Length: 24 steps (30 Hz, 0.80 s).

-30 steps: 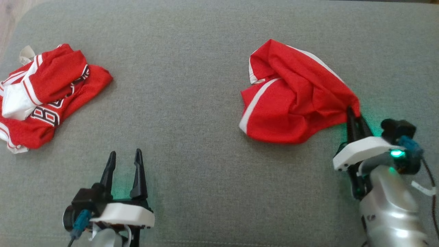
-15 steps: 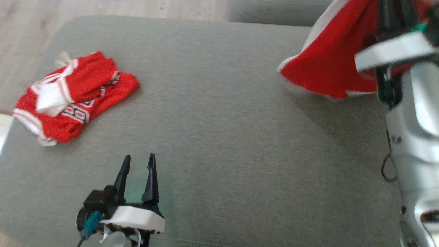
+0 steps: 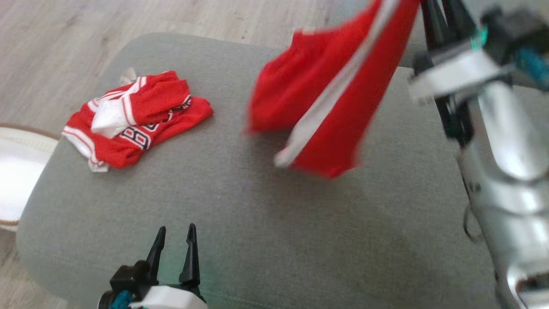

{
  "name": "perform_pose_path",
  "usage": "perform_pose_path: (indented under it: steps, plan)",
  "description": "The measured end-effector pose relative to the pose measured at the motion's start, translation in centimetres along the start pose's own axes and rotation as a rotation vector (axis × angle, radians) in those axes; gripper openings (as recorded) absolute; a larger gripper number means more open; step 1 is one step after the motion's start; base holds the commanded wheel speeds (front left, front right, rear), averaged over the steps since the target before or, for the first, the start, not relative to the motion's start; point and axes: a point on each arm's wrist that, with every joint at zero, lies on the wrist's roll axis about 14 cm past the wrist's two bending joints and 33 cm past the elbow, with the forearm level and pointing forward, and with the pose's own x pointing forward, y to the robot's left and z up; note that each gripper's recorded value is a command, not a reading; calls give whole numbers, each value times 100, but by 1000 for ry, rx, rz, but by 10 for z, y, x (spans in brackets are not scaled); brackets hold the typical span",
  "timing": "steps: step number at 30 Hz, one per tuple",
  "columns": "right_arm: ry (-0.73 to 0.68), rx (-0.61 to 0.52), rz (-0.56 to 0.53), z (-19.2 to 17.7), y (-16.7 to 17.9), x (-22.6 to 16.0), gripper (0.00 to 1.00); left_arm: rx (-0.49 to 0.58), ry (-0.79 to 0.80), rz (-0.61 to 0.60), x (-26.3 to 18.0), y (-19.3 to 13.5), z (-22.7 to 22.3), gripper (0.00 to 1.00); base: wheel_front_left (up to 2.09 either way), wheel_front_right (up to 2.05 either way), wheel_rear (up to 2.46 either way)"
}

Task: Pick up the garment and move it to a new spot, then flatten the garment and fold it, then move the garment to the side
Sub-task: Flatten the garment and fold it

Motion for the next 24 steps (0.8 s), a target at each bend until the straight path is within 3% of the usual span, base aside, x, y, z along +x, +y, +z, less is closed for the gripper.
perform_pose_path:
  steps: [4,9,10,11,12,16,24]
  plan:
    - [269,13,-150,-86,-46,-77,0,4,23,-27,5,-8,-6,100,0,0,0]
    - [593,56,-328,-169,-74,-196,0,13,49,-79,14,-23,-12,100,0,0,0]
    - [645,66,-365,-180,-78,-219,24,15,55,-89,16,-26,-13,100,0,0,0]
    - [689,75,-402,-188,-82,-241,75,17,60,-99,18,-28,-15,100,0,0,0]
    - [727,84,-439,-194,-86,-261,100,19,65,-108,21,-31,-16,100,0,0,0]
    - [763,102,-534,-197,-93,-300,100,26,69,-163,32,-47,-15,100,0,0,0]
    - [613,104,-578,-164,-89,-290,100,23,101,-341,40,-101,-23,100,0,0,0]
